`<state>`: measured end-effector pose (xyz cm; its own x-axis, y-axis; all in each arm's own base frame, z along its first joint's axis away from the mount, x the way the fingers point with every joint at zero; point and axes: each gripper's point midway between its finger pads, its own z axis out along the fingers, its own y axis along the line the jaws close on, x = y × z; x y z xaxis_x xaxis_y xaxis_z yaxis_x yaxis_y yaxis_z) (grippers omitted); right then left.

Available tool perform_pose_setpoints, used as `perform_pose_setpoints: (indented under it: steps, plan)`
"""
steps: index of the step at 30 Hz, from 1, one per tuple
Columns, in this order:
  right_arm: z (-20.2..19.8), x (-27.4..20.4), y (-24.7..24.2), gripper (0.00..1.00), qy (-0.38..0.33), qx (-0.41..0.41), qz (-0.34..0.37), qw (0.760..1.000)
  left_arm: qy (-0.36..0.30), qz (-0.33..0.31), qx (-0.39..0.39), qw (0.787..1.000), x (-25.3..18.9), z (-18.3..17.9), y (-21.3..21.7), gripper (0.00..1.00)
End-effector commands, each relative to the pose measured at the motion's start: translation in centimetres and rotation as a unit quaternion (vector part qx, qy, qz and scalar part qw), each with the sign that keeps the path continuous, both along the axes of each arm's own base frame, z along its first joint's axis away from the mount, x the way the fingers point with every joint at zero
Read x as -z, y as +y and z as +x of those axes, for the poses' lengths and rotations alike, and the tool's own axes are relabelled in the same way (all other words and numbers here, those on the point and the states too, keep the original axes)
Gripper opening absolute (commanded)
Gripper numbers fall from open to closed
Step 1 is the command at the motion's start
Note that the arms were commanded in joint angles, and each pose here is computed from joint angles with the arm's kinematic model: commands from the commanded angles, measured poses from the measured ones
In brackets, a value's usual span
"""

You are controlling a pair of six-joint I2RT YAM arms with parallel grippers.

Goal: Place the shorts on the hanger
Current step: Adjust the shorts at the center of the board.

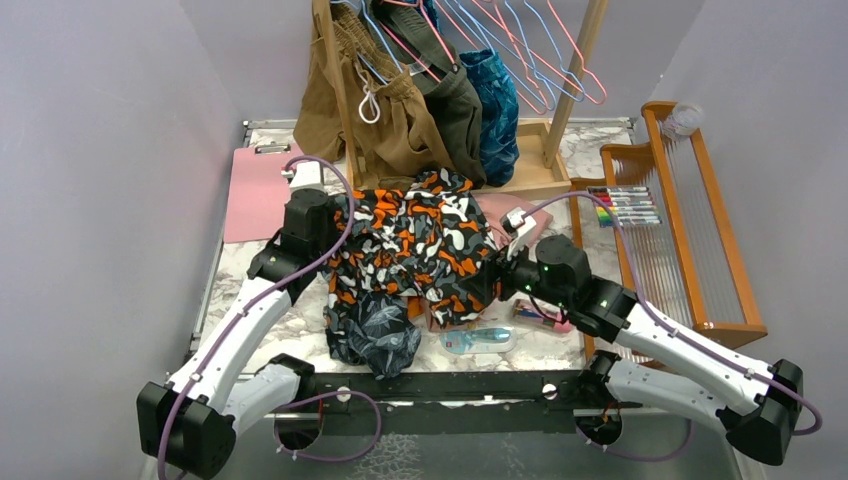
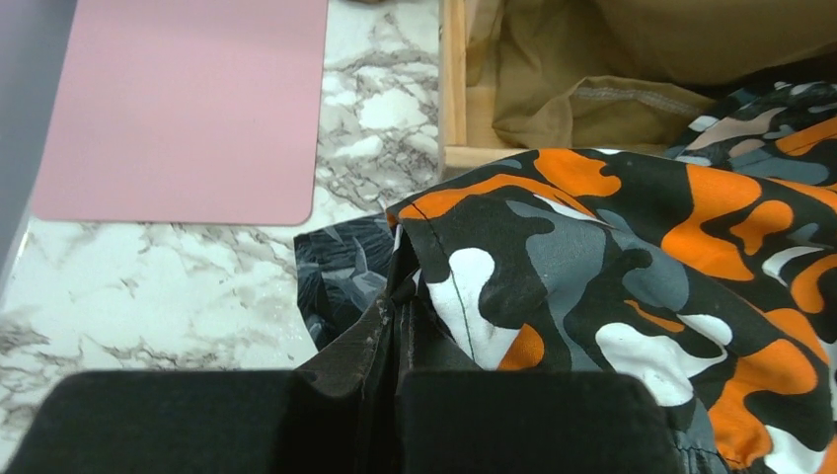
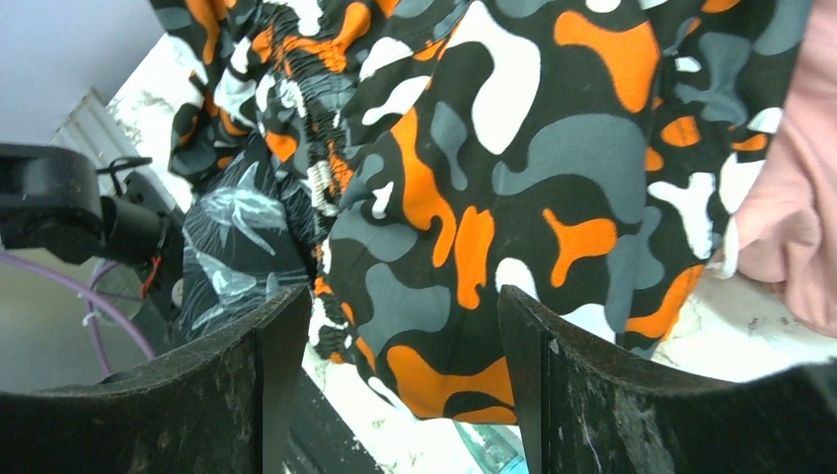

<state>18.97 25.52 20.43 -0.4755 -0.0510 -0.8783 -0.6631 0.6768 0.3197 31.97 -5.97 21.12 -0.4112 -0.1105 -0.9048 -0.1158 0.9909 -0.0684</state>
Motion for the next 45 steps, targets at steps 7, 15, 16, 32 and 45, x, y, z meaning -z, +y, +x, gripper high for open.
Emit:
perform_pose_setpoints:
  steps: [7, 15, 16, 32, 45]
  plan:
    - [-2.9, -0.1, 1.8, 0.7, -0.021, -0.043, -0.028, 0.998, -0.045, -0.054, -0.004, 0.998, -1.3, -0.2, 0.0, 0.0]
    - [-4.0, 2.7, 4.7, 0.68, -0.028, -0.066, -0.123, 0.99, -0.053, -0.055, 0.005, 0.997, -1.6, -0.4, -0.1, 0.0]
    - [-3.7, 3.4, 4.7, 0.68, -0.024, -0.058, -0.136, 0.989, -0.054, -0.055, 0.005, 0.997, -1.6, -0.5, -0.1, 0.0]
    - [-3.0, 11.0, 3.3, 0.78, -0.026, 0.034, -0.272, 0.961, -0.063, -0.063, 0.018, 0.996, -2.1, -0.7, -0.5, 0.0]
    - [0.1, -5.9, 2.4, 0.01, -0.147, 0.108, -0.147, 0.972, -0.162, -0.095, 0.088, 0.978, -8.6, -2.5, -2.0, 0.0]
